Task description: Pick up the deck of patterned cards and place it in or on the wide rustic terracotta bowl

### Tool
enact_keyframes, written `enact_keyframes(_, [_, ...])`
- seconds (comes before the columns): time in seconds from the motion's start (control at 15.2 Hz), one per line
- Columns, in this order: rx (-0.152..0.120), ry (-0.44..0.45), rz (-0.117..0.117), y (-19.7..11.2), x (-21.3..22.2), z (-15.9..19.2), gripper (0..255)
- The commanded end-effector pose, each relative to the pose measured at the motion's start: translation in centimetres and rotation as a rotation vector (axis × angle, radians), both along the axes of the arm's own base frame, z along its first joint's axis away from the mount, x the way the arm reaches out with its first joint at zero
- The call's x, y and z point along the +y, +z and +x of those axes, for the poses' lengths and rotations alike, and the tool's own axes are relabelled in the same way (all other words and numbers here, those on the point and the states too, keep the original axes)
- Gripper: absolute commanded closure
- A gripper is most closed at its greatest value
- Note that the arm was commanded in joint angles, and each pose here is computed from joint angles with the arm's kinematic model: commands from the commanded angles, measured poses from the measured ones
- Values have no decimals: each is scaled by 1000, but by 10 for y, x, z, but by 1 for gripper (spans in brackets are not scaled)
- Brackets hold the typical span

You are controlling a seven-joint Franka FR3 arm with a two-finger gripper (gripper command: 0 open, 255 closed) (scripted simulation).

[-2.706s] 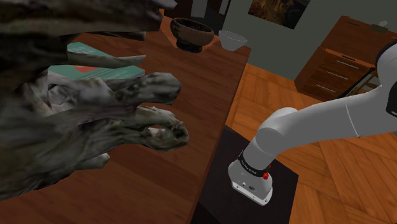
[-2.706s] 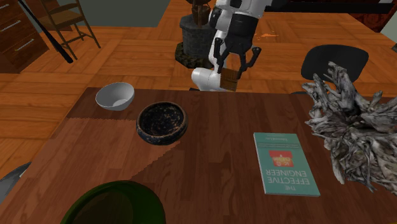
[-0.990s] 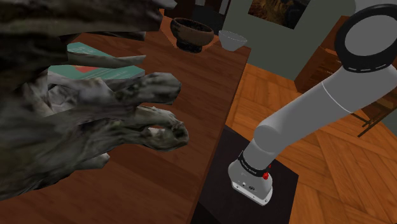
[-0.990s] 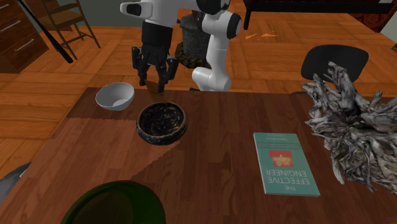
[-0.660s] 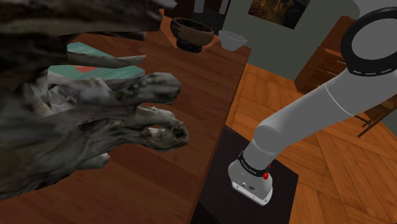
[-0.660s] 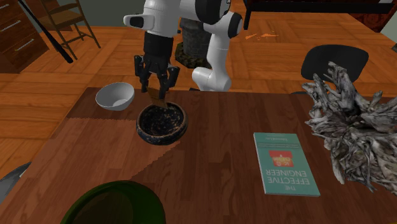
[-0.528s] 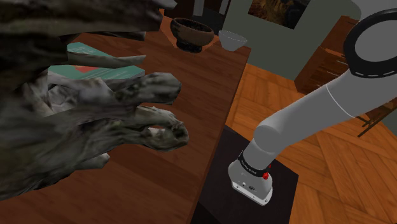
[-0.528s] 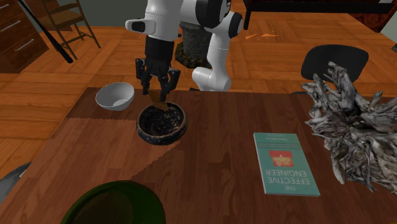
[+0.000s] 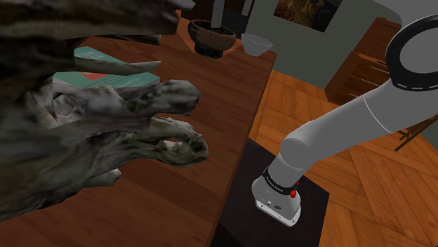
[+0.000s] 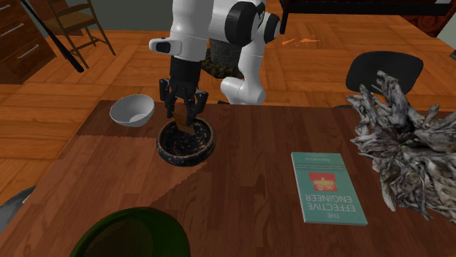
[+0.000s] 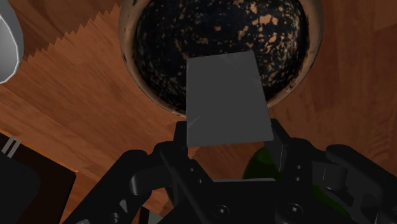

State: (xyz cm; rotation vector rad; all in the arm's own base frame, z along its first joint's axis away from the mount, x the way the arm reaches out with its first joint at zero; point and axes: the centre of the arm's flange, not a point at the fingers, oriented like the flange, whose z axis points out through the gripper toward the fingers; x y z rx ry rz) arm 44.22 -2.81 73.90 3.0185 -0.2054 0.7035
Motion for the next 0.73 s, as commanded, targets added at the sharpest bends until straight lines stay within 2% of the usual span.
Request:
enact_keyframes(0.0, [0,0,0,-1,0,0,255])
enact_keyframes(0.26, [0,0,0,-1,0,0,255])
enact_keyframes(0.33, [0,0,0,-1,0,0,0])
enact_keyframes(0.66, [0,0,0,-1,0,0,0])
